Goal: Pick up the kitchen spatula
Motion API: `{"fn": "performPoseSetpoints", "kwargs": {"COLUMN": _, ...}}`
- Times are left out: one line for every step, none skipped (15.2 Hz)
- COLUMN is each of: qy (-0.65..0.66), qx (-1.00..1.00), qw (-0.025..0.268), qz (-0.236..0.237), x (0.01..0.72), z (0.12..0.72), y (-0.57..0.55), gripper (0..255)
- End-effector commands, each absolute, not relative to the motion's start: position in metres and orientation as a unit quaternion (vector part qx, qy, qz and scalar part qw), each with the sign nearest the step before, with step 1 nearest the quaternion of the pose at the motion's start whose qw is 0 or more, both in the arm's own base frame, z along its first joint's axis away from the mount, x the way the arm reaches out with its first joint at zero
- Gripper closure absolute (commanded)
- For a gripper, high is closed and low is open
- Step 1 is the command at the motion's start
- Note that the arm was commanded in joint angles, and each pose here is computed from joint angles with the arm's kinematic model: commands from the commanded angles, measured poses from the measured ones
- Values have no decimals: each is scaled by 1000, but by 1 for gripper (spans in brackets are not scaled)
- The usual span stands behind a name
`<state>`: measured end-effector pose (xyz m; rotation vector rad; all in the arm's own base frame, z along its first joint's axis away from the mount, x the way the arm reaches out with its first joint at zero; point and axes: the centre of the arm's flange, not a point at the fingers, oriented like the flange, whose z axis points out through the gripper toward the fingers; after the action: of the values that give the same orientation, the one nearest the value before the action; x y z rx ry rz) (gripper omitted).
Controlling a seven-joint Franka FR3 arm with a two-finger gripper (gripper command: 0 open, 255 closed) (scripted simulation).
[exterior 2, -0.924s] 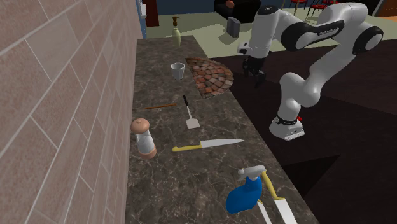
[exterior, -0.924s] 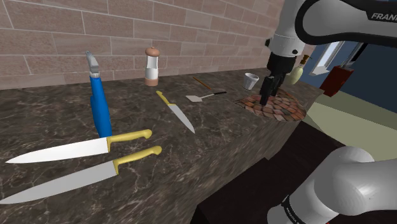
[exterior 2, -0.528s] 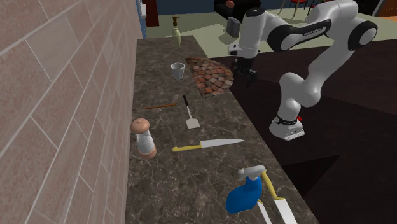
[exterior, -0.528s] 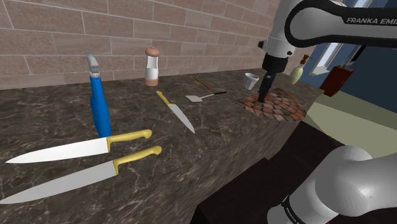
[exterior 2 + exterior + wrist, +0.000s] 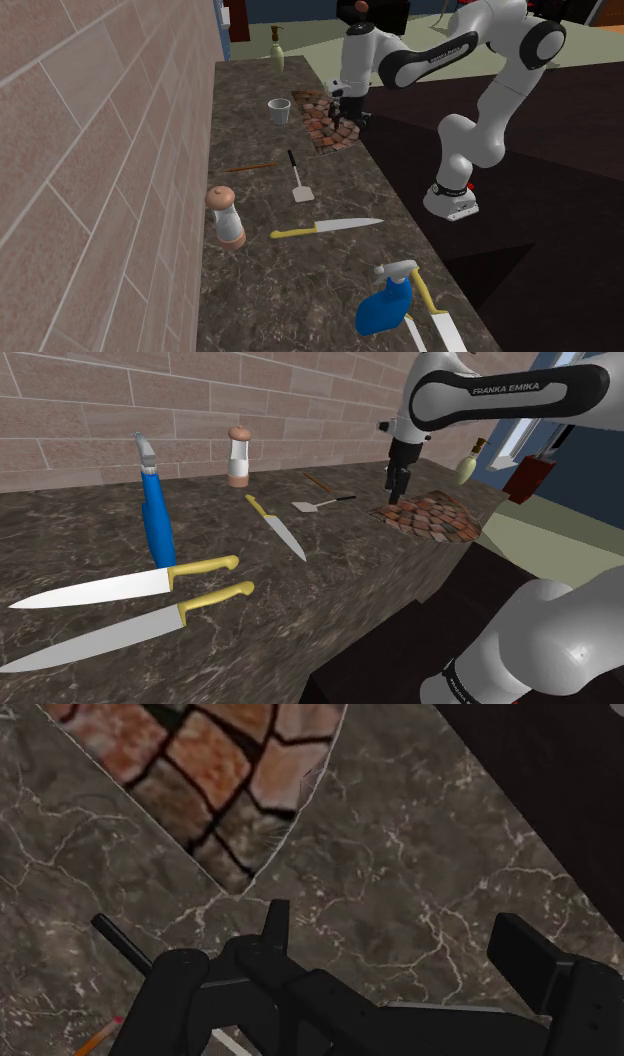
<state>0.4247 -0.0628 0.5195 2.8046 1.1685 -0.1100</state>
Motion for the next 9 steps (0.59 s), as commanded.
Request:
{"fn": "performPoseSetpoints", "kwargs": {"qy": 433, "qx": 899, "qw": 48, "qz": -35, "x": 450, "z": 511, "y": -68, "gripper": 0}}
{"fn": "performPoseSetpoints", "kwargs": {"qy": 456, "qx": 888, "qw": 47, "qz": -34, "x": 462, "z": 507, "y": -70, "gripper": 0}}
{"fn": "performPoseSetpoints", "kwargs": {"qy": 478, "qx": 876, "qw": 45, "qz": -33, "x": 475, "z": 503, "y": -71, "gripper": 0}}
{"fn": "performPoseSetpoints", "kwargs": {"qy": 501, "qx": 864, "qw": 43, "qz": -32, "x": 487, "z": 499, "y": -71, "gripper": 0}}
{"fn": "performPoseSetpoints", "kwargs": {"qy": 522, "qx": 851, "qw": 42, "qz": -32, "x": 499, "z": 495, "y": -71, "gripper": 0}}
{"fn": "performPoseSetpoints", "kwargs": {"qy": 544, "qx": 838, "qw": 40, "qz": -31, "x": 511, "z": 490, "y": -71, "gripper": 0}}
{"fn": "performPoseSetpoints", "kwargs": {"qy": 565, "qx": 824, "qw": 38, "qz": -30, "x": 523, "z": 486, "y": -69, "gripper": 0}}
{"fn": "performPoseSetpoints", "kwargs": {"qy": 585, "qx": 809, "qw": 37, "qz": -29, "x": 535, "z": 482, "y": -67, "gripper": 0}}
{"fn": "performPoseSetpoints", "kwargs": {"qy": 606, "qx": 794, "qw": 35, "qz": -28, "x": 547, "z": 478, "y": -65, "gripper": 0}}
